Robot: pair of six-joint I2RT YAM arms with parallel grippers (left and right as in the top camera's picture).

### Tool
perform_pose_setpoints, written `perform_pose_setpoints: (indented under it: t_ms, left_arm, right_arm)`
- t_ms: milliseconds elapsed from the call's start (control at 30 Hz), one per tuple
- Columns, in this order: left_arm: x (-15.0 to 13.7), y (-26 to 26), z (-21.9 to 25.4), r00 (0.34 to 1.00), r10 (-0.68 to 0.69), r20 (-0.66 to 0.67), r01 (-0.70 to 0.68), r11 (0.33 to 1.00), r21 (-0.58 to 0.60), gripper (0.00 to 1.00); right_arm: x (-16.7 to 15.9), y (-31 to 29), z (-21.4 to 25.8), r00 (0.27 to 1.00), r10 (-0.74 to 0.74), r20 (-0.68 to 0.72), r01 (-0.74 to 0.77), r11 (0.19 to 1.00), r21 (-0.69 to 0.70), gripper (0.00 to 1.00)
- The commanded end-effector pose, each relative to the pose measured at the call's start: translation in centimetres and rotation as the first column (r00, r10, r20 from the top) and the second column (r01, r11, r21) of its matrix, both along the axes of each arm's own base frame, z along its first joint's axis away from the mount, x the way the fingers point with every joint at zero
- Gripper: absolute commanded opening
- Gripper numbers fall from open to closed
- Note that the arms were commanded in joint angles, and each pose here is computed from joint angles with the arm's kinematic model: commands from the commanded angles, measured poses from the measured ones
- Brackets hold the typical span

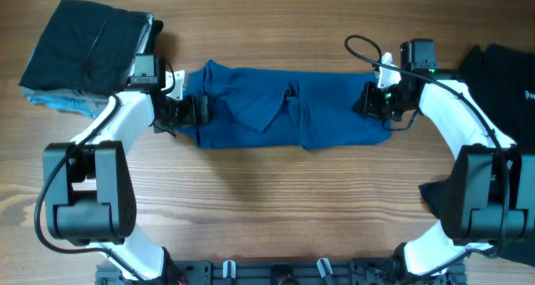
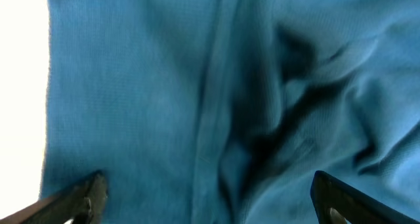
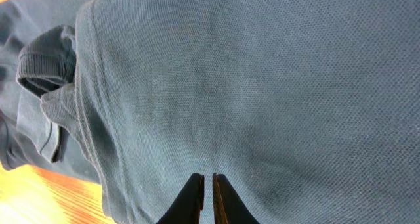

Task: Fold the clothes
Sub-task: 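Fold the shirt's left end rightward over the center with the left gripper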

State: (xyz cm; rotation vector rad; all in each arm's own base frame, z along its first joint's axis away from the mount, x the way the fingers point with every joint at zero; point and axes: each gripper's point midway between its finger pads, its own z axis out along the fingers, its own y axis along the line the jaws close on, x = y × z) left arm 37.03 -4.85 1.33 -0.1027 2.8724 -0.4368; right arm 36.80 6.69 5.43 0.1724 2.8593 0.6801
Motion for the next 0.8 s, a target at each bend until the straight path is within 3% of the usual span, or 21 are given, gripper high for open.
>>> perform_pose_setpoints:
  t_ms: [0, 67, 200, 400, 500, 633, 767]
  left_arm:
    - [-0.3, 0.6, -2.7, 0.999, 0.006, -0.041, -0.004, 1.000, 0.028, 1.00]
    - [-0.3, -0.5, -3.3, 0.999, -0.012, -0.052, 0.010, 0.999, -0.032, 1.00]
    - [-0.9, -4.9, -5.6, 0.992, -0.093, -0.088, 0.066, 0.961, -0.269, 1.00]
    - [-2.2, -6.8, -7.8, 0.980, -0.138, -0.141, 0.088, 0.945, -0.315, 0.96]
    - [-2.0, -6.8, -7.7, 0.982, -0.138, -0.133, 0.090, 0.945, -0.316, 0.78]
    - [-1.7, -6.8, -7.7, 0.983, -0.138, -0.120, 0.094, 0.944, -0.315, 0.38]
    - [-1.8, -6.6, -7.5, 0.982, -0.132, -0.137, 0.083, 0.945, -0.315, 0.18]
  right_arm:
    - [0.0, 0.4, 1.0, 0.999, 0.025, 0.029, -0.026, 1.000, 0.016, 0.09]
    - [-0.1, 0.4, 1.0, 0.999, 0.024, 0.027, -0.024, 1.000, 0.014, 0.09]
    - [-0.1, 0.4, 1.0, 0.999, 0.024, 0.026, -0.025, 1.000, 0.014, 0.09]
    - [-0.1, 0.4, 1.0, 0.999, 0.022, 0.025, -0.023, 1.000, 0.014, 0.09]
    - [-0.1, 0.4, 1.0, 0.999, 0.022, 0.025, -0.022, 1.000, 0.014, 0.08]
    - [-0.1, 0.4, 1.0, 0.999, 0.022, 0.025, -0.022, 1.000, 0.014, 0.08]
    - [-0.1, 0.4, 1.0, 0.999, 0.021, 0.025, -0.022, 1.000, 0.014, 0.08]
